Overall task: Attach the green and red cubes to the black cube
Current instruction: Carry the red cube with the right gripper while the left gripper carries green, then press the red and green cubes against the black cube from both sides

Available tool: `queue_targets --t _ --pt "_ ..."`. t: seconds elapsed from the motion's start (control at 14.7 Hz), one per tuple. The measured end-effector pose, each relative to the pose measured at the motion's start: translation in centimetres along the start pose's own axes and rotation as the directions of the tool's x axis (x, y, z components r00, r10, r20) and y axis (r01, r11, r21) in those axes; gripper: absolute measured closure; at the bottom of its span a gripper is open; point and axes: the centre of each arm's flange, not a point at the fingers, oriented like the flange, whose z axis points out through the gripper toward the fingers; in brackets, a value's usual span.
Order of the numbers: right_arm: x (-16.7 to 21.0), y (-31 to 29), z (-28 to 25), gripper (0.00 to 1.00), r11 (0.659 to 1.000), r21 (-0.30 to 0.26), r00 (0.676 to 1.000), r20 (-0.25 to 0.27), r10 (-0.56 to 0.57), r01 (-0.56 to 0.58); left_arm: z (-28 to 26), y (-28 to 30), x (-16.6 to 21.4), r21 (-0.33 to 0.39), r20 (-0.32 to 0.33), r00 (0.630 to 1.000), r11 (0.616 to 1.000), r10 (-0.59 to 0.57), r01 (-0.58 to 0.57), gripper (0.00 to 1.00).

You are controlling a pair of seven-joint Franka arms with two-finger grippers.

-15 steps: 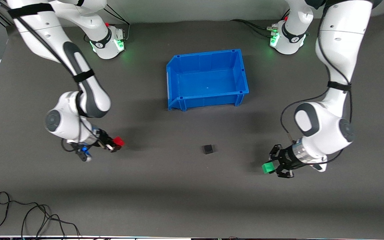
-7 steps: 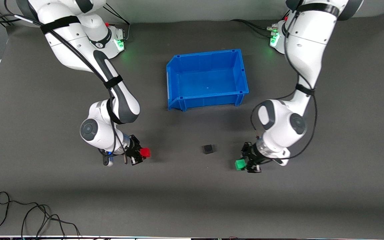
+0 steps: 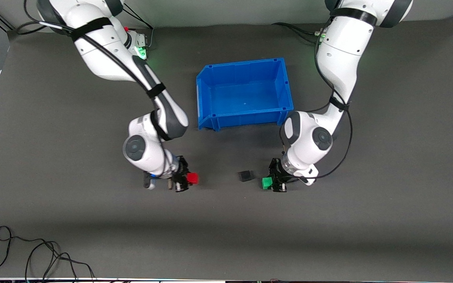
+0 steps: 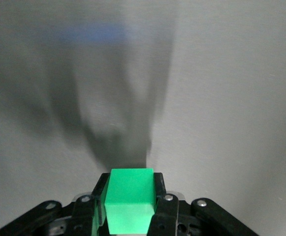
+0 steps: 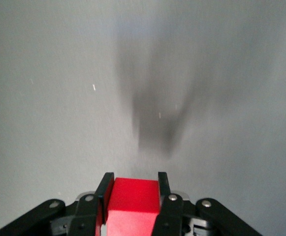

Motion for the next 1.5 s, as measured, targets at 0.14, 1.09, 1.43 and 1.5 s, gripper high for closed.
queue_targets --t 0.14,1.09,1.43,1.5 --pt "-2.7 0.2 1.4 0.6 1.0 -0.002 1.0 -0.009 0.016 -0.016 0.4 -1.0 -0.3 -0.005 -0.007 1.0 1.0 -0.007 0.007 0.63" --pt "-11.1 1.1 2.6 0.6 0.996 0.005 0.994 0.061 0.087 -0.087 -1.3 -0.8 -0.6 0.098 -0.019 0.998 0.993 -0.064 0.065 0.63" --pt "-10.9 1.2 3.5 0.6 0.996 -0.003 0.994 0.055 0.09 -0.09 -1.7 -0.6 -2.6 0.089 -0.028 0.996 0.992 -0.083 0.086 0.63" --pt "-10.9 1.3 4.0 0.6 0.996 -0.008 0.995 0.053 0.09 -0.089 -1.7 -0.6 -2.9 0.088 -0.03 0.996 0.992 -0.085 0.087 0.63"
